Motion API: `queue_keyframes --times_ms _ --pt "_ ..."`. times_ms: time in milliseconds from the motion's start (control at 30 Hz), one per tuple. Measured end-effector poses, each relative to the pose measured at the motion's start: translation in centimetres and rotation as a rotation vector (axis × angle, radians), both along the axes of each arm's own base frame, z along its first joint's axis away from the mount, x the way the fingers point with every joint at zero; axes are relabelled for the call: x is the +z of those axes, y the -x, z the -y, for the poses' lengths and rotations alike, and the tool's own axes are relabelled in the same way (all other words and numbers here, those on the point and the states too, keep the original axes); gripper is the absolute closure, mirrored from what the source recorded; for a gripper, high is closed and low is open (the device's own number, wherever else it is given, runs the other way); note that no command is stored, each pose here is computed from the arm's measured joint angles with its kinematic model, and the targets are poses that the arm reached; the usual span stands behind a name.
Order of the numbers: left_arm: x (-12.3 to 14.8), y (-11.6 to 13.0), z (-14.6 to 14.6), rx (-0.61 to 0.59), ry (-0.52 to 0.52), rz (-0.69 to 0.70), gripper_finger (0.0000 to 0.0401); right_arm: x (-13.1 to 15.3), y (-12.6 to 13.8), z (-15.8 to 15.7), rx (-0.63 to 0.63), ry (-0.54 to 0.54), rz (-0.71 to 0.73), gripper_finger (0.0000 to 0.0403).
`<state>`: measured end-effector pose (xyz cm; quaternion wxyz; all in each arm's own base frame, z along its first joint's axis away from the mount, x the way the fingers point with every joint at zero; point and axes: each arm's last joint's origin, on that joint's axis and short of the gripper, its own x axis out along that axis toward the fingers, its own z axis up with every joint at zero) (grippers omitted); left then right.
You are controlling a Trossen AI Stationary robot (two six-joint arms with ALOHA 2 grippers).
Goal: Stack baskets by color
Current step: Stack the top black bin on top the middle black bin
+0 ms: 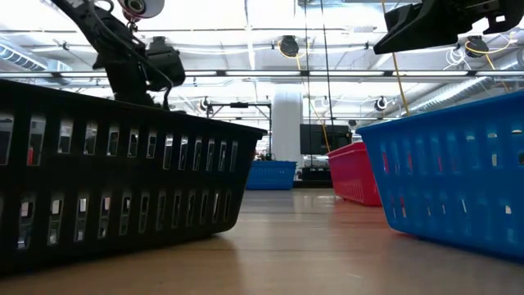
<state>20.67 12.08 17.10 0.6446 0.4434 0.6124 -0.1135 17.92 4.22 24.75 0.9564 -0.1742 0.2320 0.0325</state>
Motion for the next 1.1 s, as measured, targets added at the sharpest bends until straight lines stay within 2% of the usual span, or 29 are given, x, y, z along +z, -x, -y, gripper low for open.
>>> queue_keyframes --times_ms 167,433,533,700,833,1100 --pt "-0.5 -0.6 -0.5 -0.019 -0.021 0.015 0.0295 0.0 0.0 0.0 -0.002 -0.003 -0.005 0.0346" --pt "-0.4 -0.8 -0.6 0.007 -0.024 0.047 0.0389 0.0 0.0 0.0 0.0 0.001 -0.005 0.0346" --pt "-0.4 -0.9 -0.3 0.001 -0.037 0.042 0.0384 -0.1 0.0 0.0 0.0 0.002 -0.007 0.0346" --pt "0.7 -1.4 0.4 0.003 -0.124 0.058 0.0393 -0.1 0.0 0.0 0.0 0.002 -0.007 0.0346" --pt "2.3 -1.4 1.2 0.013 -0.145 0.137 0.0388 -0.1 0.0 0.0 0.002 0.006 -0.009 0.0346" --pt "5.7 -0.9 4.7 -0.065 -0.167 0.312 0.0394 -0.1 0.0 0.0 0.005 0.013 -0.01 0.0346"
